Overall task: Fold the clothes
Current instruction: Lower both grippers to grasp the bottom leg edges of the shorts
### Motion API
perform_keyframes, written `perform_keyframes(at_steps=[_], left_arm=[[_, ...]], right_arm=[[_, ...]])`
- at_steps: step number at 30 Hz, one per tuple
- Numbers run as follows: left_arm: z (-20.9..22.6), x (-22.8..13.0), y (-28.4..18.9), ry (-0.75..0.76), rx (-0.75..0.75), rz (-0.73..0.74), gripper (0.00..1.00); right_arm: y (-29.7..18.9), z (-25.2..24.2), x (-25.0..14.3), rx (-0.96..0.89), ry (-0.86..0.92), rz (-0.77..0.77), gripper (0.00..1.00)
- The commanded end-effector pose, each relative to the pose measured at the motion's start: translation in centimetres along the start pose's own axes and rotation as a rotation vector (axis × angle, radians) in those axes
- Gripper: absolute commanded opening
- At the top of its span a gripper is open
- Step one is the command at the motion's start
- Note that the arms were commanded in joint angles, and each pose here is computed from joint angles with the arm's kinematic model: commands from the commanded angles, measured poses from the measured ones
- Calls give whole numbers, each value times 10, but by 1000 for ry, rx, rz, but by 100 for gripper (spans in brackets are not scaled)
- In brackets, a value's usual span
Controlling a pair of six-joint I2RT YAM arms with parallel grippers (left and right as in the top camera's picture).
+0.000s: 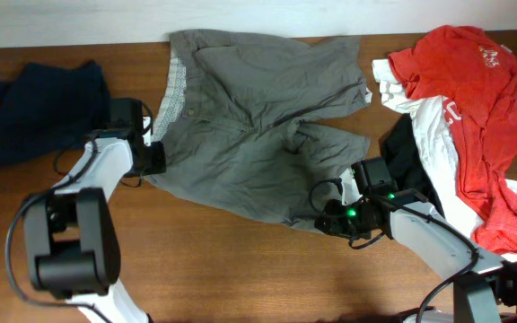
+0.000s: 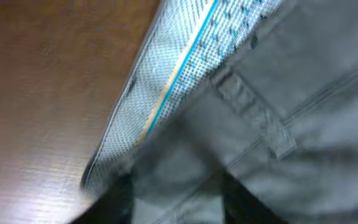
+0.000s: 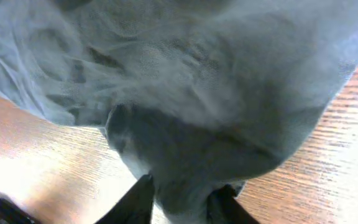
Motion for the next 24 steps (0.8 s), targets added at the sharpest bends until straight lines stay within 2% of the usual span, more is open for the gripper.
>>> perform_keyframes(at_steps=[1, 6, 10, 24], left_arm=[[-4, -2, 27, 3, -29, 16, 32], [-7, -7, 51, 4, -35, 46, 12], [-8, -13, 63, 5, -41, 82, 1], [-9, -17, 69, 6, -44, 102, 1]], right_arm=[[1, -1, -2, -8, -8, -2, 22], [-1, -1, 3, -18, -24, -26, 4], [-9, -1, 13, -14, -40, -61, 4], [-59, -29, 68, 7, 19, -266, 4]])
Point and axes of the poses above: each gripper's point midway between its finger pads, its own y axis out along the fingers, its own z axis along the line the jaws close on, x = y × z, the point moved 9 cm from there along -y, back along the fingers, and after that the axes turned 14 degrees about y, right-handed, at the moved point
